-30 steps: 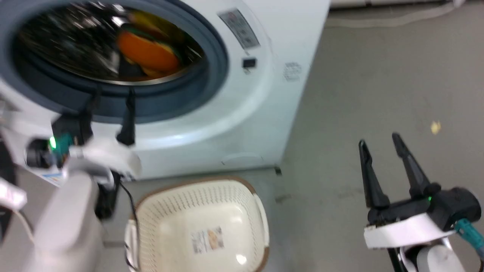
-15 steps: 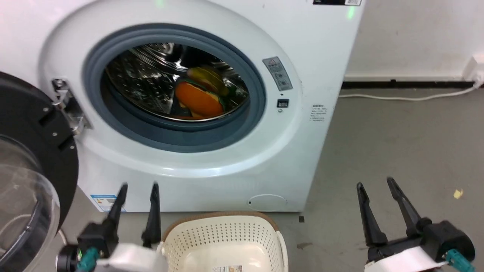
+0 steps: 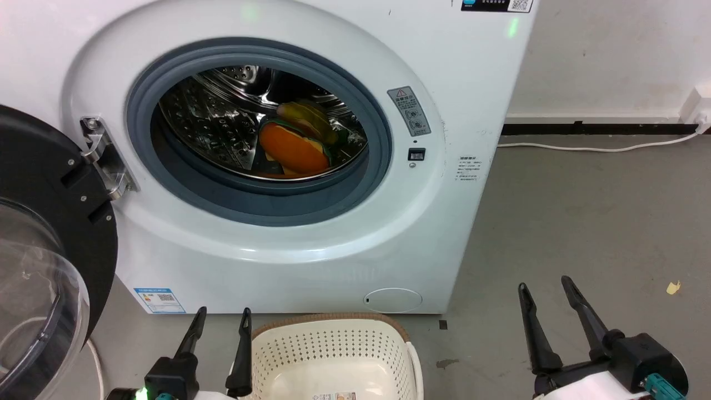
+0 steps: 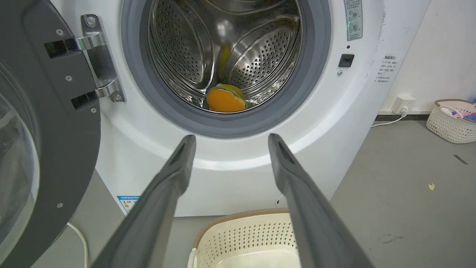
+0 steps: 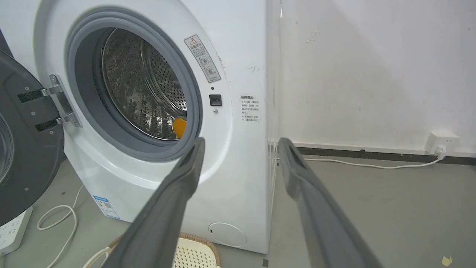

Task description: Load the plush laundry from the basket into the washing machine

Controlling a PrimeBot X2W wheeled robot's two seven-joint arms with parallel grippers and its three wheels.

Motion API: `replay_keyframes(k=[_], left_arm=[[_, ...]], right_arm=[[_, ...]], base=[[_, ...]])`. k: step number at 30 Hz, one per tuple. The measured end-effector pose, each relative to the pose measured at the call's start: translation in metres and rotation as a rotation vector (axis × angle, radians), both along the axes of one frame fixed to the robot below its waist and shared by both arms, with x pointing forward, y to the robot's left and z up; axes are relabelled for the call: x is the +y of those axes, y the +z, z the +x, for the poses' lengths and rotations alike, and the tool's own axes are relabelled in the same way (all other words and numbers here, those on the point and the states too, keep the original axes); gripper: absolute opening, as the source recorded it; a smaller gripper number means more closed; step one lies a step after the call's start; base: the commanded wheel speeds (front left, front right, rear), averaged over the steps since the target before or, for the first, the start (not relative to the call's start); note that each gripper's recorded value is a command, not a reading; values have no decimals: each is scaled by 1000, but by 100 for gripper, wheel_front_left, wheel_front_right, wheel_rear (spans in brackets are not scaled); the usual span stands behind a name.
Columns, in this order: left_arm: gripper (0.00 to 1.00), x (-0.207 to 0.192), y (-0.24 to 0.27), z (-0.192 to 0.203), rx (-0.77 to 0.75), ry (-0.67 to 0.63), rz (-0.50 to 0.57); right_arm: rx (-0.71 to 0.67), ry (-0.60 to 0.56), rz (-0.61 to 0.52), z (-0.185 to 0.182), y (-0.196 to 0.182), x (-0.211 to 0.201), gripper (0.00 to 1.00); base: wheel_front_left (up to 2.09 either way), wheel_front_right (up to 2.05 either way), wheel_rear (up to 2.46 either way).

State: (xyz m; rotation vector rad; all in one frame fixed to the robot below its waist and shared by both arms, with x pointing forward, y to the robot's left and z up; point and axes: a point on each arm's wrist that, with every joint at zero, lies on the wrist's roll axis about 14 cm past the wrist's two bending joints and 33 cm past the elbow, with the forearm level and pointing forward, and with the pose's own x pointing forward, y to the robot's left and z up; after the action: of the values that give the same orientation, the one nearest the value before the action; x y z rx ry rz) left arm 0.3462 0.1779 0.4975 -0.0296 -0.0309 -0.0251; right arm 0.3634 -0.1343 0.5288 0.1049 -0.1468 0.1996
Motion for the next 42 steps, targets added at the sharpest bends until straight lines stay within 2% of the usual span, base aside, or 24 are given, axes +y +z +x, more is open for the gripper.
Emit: replay_keyframes(k=[9, 10, 42], left_arm=[[100, -3, 2, 2, -11, -6, 4], [0, -3, 2, 2, -11, -8, 2], [0, -4, 6, 7, 2, -8, 12]], right_arm=[[9, -4, 2, -1, -3, -1, 100], [10, -4, 2, -1, -3, -1, 0], [46, -15, -30, 0, -6, -6, 0]], base=[[0, 0, 0], [0, 0, 0], [0, 0, 0]])
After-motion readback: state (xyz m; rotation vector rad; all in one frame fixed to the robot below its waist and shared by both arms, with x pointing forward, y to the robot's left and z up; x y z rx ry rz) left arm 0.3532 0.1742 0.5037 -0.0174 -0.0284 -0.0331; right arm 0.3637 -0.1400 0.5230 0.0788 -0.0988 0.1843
